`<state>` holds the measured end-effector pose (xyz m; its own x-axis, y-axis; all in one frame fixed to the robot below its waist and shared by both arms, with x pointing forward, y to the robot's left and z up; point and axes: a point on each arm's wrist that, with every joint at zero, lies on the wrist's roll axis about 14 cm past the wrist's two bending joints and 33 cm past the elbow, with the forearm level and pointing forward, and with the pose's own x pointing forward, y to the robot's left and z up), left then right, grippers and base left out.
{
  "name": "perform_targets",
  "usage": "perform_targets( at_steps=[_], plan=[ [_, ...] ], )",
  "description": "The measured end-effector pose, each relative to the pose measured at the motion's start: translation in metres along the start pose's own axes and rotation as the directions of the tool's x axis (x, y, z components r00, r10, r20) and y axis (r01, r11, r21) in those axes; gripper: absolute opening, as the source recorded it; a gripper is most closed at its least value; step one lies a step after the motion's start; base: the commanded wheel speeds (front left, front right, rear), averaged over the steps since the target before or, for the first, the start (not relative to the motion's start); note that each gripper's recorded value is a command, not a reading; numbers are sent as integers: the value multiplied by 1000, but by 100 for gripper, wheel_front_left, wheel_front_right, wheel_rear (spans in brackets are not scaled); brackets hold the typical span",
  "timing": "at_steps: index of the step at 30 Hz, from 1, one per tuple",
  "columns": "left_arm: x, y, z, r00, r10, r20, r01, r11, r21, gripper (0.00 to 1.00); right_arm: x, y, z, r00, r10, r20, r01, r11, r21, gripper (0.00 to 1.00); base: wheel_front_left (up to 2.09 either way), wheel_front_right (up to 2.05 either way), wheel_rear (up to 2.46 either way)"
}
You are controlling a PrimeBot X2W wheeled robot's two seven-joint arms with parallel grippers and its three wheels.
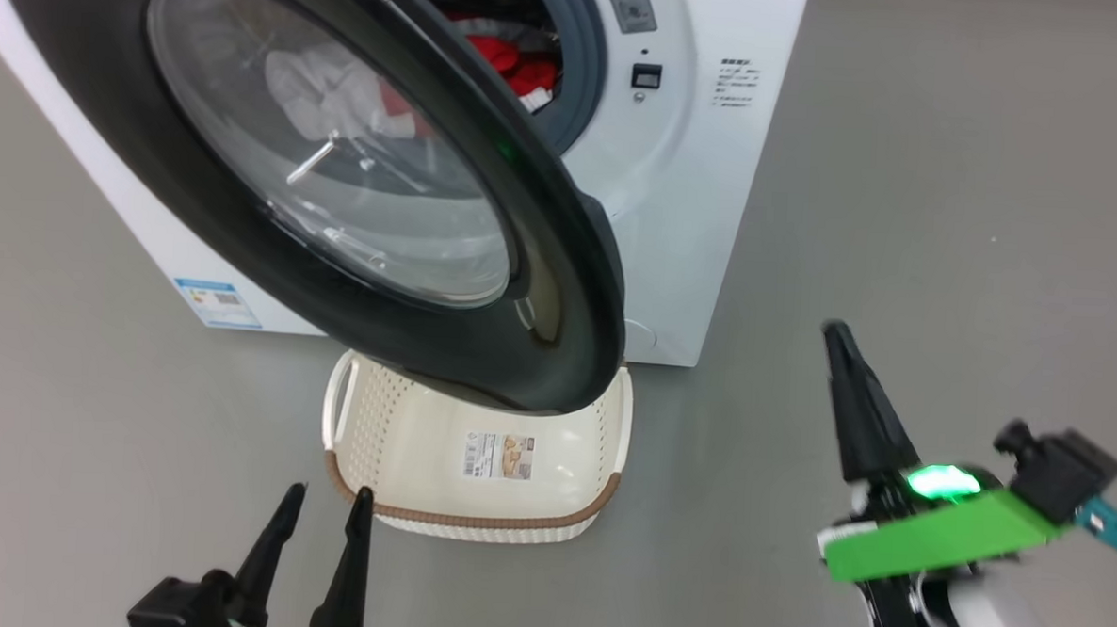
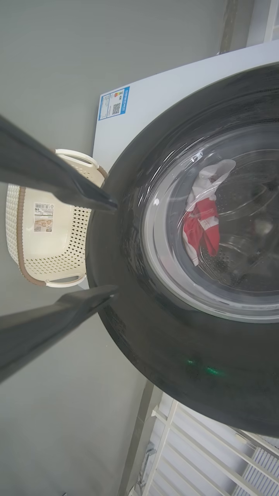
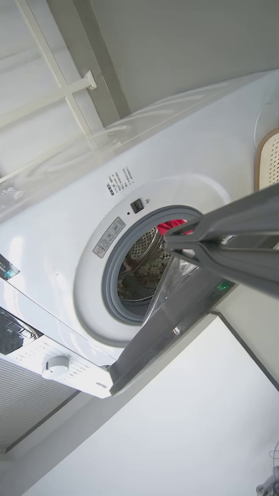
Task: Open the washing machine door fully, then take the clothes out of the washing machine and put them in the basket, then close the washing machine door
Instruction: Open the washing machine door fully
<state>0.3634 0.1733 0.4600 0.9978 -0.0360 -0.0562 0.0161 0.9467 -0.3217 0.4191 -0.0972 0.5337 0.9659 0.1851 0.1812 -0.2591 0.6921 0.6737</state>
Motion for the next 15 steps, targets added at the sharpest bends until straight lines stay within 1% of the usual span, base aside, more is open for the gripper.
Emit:
perform_targets(
  at_steps=[2, 6, 8, 12, 15],
  plan=[
    [1, 0, 0, 1000, 1, 1, -1, 1000, 0, 100, 12, 14, -2, 999, 50, -9, -49, 996, 69, 0, 0, 0, 0],
    [4, 3, 1, 1000, 10, 3, -10, 1000, -7, 100, 33, 37, -5, 992, 125, -23, -116, 968, 220, 0, 0, 0, 0],
    [6, 3, 1, 1000, 11, 3, -11, 1000, -7, 100, 43, 48, -6, 987, 157, -28, -142, 946, 293, 0, 0, 0, 0],
    [8, 6, -1, 1000, 23, -4, -23, 1000, -15, 100, 59, 67, -14, 970, 232, -73, -186, 901, 393, 0, 0, 0, 0],
    [9, 9, -2, 999, 32, -8, -33, 999, -19, 100, 67, 77, -26, 951, 276, -141, -180, 864, 471, 0, 0, 0, 0]
  ],
)
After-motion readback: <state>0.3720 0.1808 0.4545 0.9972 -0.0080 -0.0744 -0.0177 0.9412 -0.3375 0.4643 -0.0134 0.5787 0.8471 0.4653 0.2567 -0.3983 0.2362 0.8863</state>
